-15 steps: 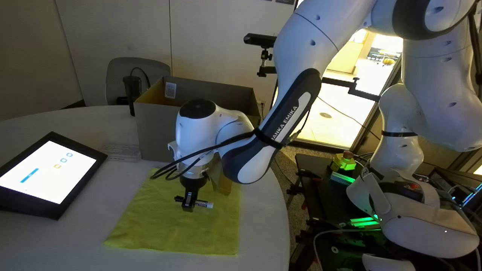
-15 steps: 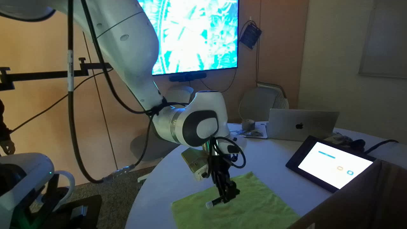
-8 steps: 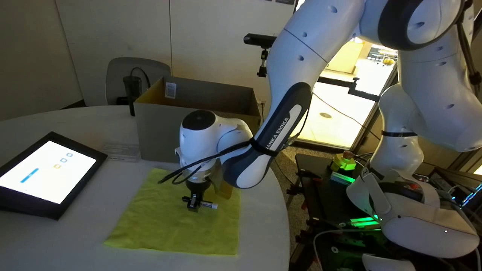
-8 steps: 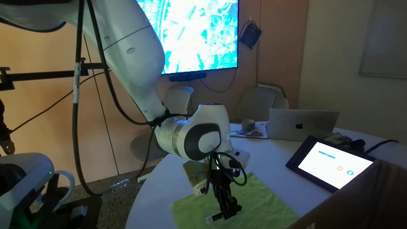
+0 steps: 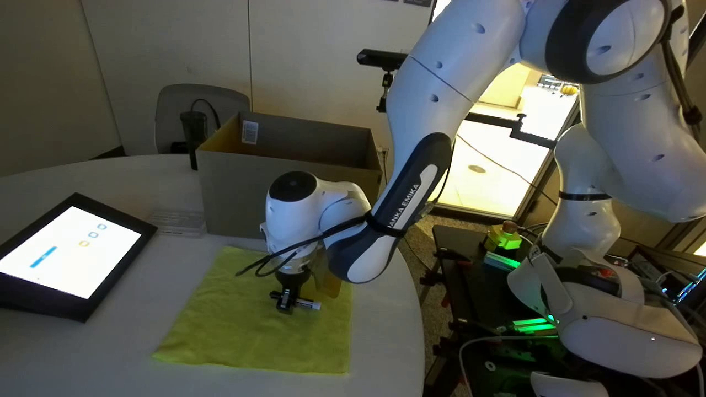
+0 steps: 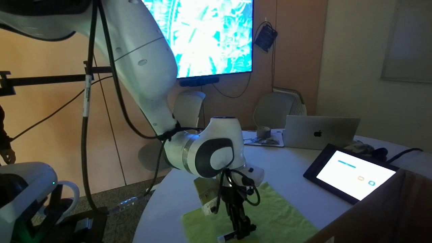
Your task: Put the black marker on the towel, fold the towel twice then place it inside the box
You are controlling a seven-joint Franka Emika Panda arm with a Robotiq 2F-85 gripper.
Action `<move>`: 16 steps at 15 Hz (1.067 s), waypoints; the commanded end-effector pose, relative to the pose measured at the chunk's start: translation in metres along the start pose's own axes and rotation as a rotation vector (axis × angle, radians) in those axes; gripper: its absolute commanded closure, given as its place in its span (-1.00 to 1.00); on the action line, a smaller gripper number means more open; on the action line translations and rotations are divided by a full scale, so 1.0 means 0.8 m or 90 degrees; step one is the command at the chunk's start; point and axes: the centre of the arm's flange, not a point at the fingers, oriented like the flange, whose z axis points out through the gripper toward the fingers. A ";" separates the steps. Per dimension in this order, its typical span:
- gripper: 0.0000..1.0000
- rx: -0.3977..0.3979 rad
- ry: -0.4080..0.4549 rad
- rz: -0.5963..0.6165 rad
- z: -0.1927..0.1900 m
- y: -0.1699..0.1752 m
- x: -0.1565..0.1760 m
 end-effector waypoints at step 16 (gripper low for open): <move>-1.00 0.032 0.028 0.141 -0.051 0.057 -0.052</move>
